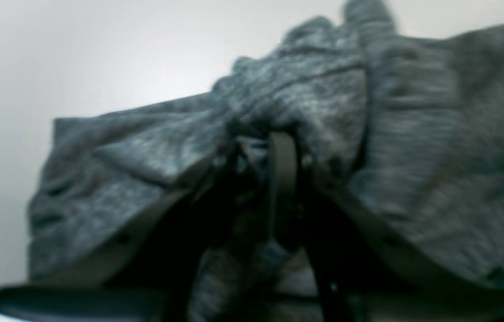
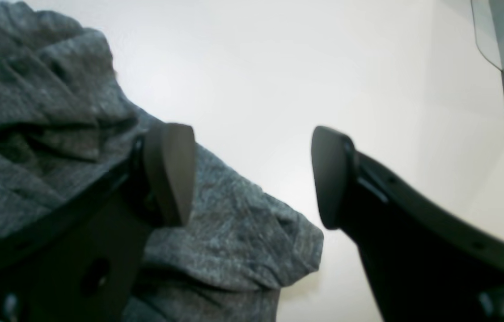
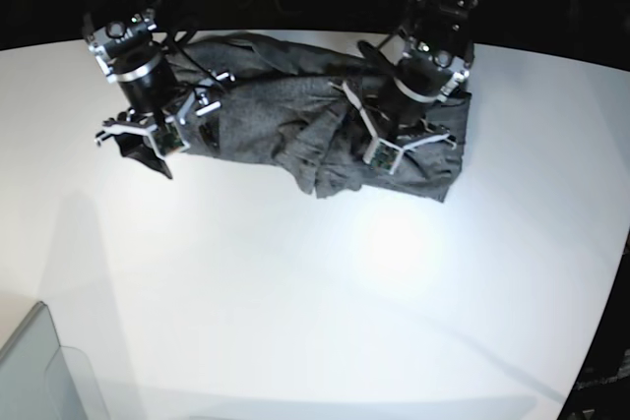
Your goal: Layout the t-shirt on the table in an organized manner, then fold the t-shirt properly
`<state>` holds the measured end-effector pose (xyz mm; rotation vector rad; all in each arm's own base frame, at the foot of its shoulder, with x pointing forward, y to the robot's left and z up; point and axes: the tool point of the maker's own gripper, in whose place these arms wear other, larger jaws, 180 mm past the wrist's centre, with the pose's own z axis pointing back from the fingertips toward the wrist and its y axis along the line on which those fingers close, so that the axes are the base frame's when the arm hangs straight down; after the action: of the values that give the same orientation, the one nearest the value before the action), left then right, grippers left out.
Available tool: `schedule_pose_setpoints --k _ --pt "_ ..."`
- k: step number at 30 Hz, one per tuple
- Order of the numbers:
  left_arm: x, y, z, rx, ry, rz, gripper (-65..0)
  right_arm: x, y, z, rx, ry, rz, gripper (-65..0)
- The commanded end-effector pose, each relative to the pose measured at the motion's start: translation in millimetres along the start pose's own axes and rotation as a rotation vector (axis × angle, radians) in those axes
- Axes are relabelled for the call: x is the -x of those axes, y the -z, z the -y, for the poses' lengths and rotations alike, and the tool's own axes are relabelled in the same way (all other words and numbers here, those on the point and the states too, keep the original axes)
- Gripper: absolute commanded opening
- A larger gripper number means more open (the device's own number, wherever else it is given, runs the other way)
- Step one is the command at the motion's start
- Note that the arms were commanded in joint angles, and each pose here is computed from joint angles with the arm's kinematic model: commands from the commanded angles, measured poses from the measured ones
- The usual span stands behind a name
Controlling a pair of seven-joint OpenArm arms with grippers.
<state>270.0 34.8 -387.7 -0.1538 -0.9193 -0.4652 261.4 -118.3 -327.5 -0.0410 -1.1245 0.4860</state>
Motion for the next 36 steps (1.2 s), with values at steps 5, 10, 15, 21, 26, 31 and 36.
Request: schedule_pose_setpoints --k 5,10,15,21,26,31,36 --pt "-45.2 -18.7 36.1 0.094 0.078 0.140 -52.9 -8.4 -5.0 13.3 0.039 0.006 0.040 -24.0" --pt "-47.5 -36.2 70.1 0.210 0.207 0.167 -52.9 -1.7 -8.4 10.3 0.032 0.008 0.022 -24.1" --pt "-38.9 -45.5 72.3 0.234 0.265 0.156 -53.0 6.9 -13.8 25.9 0.086 0.028 0.000 -24.0" --pt "-47.6 -41.7 -27.7 -0.090 0.003 0.164 -52.9 10.8 -17.2 31.7 0.108 0.035 -0.009 -24.0" --pt "-82.6 -38.7 -63.9 -0.215 -0.135 0.255 -52.8 15.3 -19.3 24.1 0.095 0.050 -0.021 -23.9" --pt "-91.8 -0.5 -61.7 -0.185 -0.186 0.237 -52.8 16.1 -19.0 23.4 0.093 0.051 -0.024 -23.9" --pt "-62.1 34.1 -30.0 -0.083 -0.161 0.123 -52.8 18.0 -20.0 26.0 0.098 0.047 -0.031 -23.9"
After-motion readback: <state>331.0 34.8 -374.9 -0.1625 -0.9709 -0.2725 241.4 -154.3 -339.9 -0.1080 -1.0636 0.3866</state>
